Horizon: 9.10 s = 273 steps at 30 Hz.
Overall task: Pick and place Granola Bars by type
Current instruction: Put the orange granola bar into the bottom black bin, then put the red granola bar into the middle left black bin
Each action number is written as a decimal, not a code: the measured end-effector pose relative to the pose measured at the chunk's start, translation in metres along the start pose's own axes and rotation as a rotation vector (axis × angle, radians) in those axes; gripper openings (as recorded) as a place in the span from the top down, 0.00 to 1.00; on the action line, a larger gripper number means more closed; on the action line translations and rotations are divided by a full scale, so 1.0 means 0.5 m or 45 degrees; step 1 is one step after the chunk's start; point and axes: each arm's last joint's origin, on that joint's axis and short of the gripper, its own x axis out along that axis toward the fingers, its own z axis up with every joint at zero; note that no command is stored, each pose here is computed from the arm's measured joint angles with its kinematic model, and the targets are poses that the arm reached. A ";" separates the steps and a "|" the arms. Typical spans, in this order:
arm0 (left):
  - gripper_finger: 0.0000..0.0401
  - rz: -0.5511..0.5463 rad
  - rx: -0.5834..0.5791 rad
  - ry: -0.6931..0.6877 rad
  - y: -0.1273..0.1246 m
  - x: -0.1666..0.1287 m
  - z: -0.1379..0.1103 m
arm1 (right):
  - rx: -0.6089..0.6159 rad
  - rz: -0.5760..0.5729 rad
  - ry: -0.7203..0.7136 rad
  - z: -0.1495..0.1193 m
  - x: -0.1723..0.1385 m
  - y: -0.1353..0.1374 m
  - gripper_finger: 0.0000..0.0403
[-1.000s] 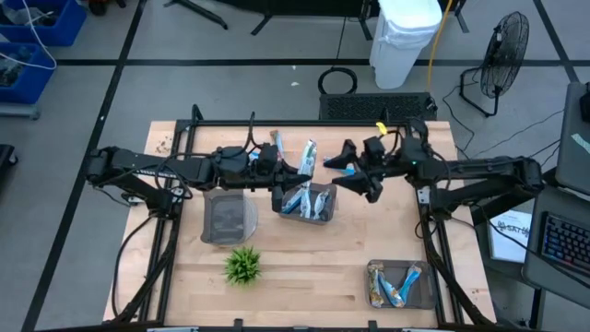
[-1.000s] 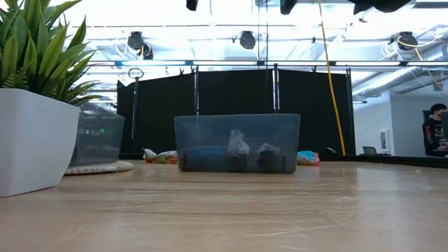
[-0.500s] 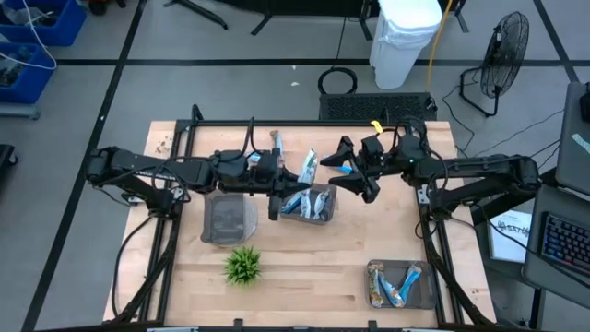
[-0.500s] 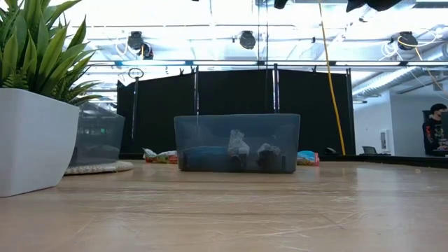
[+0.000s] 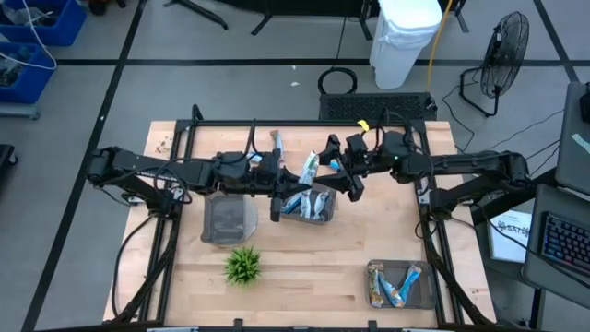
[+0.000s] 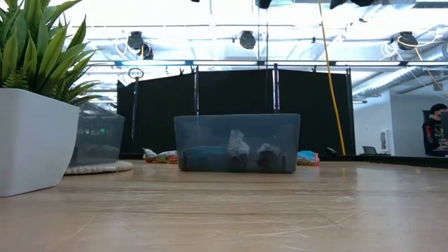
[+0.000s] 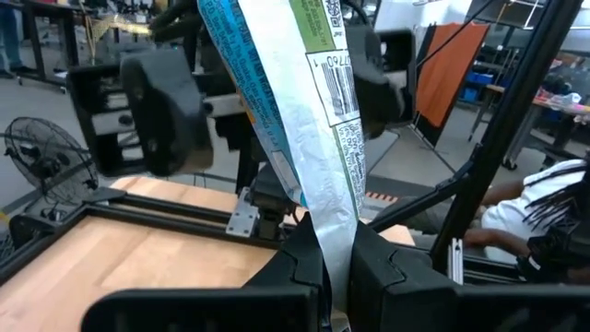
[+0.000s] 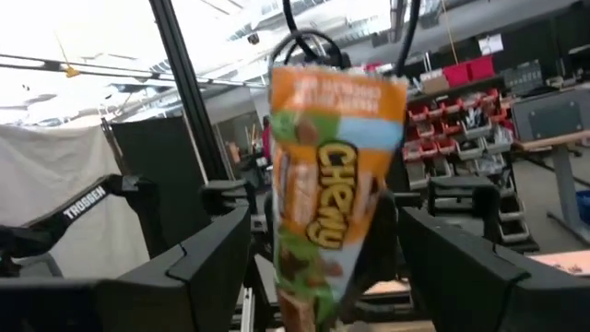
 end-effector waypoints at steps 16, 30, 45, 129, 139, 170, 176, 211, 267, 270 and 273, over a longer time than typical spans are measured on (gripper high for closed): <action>0.95 0.003 -0.003 0.009 0.000 0.000 -0.001 | 0.019 0.044 0.012 0.002 0.030 -0.006 0.62; 0.85 0.008 -0.054 -0.002 0.004 0.001 0.001 | 0.091 0.108 0.032 0.002 0.030 -0.001 0.96; 0.41 0.009 -0.170 -0.066 0.028 -0.001 0.017 | 0.014 0.121 0.091 0.046 -0.017 0.037 0.97; 0.09 0.138 -0.812 0.131 0.194 -0.034 0.021 | -1.062 1.188 1.868 -0.384 -0.201 0.453 0.99; 0.07 0.124 -0.799 0.113 0.192 -0.033 0.025 | -1.100 1.222 1.912 -0.422 -0.203 0.448 0.99; 0.08 0.082 -0.792 0.136 0.190 -0.033 0.024 | -0.904 1.224 1.826 -0.402 -0.224 0.434 0.53; 0.09 0.089 -0.768 0.133 0.190 -0.033 0.024 | -1.021 1.059 1.627 -0.332 -0.224 0.427 0.46; 0.06 0.066 0.125 0.133 0.246 -0.056 0.040 | -0.517 -1.119 0.314 -0.002 -0.128 0.080 0.45; 0.03 0.416 0.152 0.745 0.268 -0.085 -0.051 | 0.152 -1.119 1.551 -0.303 -0.208 -0.323 0.48; 0.03 0.415 0.152 0.746 0.268 -0.085 -0.051 | 0.142 -1.119 1.546 -0.301 -0.209 -0.324 0.55; 0.03 0.415 0.151 0.747 0.268 -0.085 -0.051 | 0.119 -1.106 1.557 -0.297 -0.211 -0.324 0.66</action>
